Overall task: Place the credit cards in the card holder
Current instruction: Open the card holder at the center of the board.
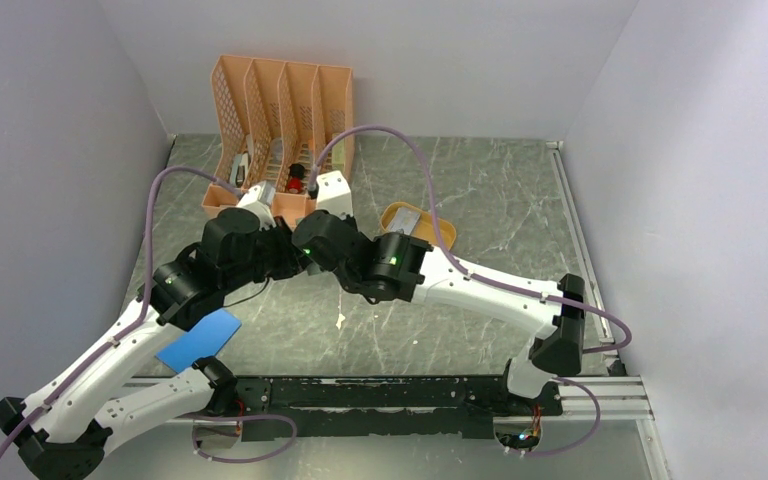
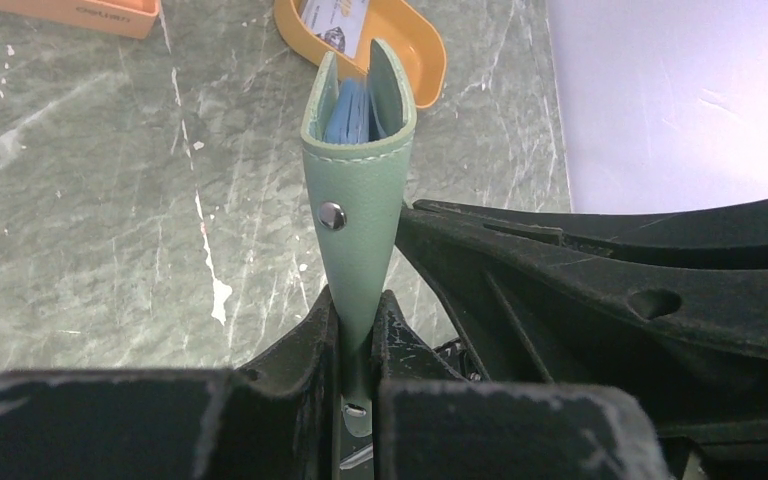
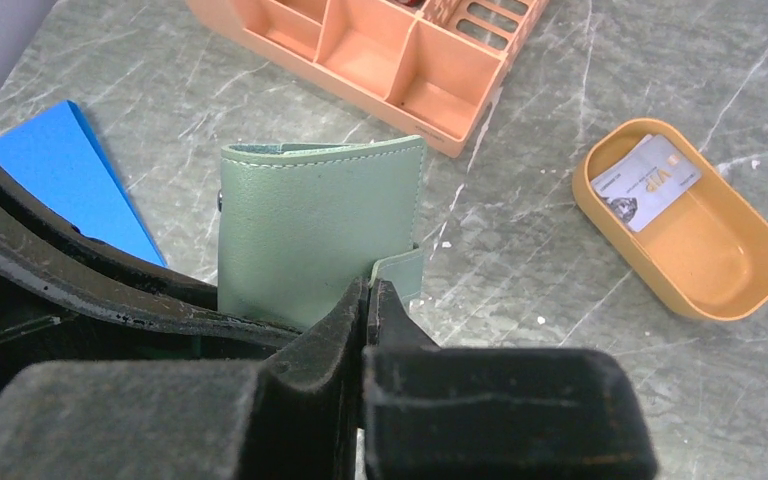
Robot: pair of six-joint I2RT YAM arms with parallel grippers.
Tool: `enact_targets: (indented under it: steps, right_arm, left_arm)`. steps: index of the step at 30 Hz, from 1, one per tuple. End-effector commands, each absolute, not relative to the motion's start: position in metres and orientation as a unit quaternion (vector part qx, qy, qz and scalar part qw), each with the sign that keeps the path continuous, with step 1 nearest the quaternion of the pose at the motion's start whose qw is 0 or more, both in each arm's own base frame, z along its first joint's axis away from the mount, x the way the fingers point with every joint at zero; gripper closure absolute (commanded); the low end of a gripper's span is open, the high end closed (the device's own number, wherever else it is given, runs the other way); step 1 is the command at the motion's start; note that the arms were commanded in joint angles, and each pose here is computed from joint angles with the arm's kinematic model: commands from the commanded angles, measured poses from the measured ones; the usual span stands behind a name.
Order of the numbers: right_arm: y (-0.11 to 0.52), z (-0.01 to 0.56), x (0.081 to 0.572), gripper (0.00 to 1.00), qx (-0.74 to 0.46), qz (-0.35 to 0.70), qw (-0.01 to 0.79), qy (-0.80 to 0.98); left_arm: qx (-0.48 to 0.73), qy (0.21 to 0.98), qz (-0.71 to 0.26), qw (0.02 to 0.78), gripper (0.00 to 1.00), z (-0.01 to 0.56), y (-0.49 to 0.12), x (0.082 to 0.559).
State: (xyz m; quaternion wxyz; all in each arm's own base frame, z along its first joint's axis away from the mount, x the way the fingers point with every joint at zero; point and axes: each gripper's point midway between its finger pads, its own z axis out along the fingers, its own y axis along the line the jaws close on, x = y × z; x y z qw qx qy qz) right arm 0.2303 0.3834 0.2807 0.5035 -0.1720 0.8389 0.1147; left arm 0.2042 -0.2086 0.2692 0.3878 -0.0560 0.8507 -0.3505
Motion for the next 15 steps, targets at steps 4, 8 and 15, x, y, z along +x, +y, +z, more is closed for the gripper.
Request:
enact_targets:
  steps: [4, 8, 15]
  right_arm:
    - [0.311, 0.251, 0.248, 1.0, -0.14, 0.0, 0.494, 0.858]
    - [0.3, 0.249, 0.247, 1.0, -0.126, 0.005, 0.492, 0.862]
    - [0.283, 0.239, 0.246, 1.0, -0.11, 0.019, 0.477, 0.872]
  left_arm:
    - [-0.064, 0.825, -0.366, 0.425, 0.95, 0.288, -0.204, 0.207]
    - [-0.064, 0.829, -0.365, 0.419, 0.95, 0.28, -0.207, 0.208]
    - [-0.066, 0.841, -0.363, 0.396, 0.95, 0.257, -0.214, 0.21]
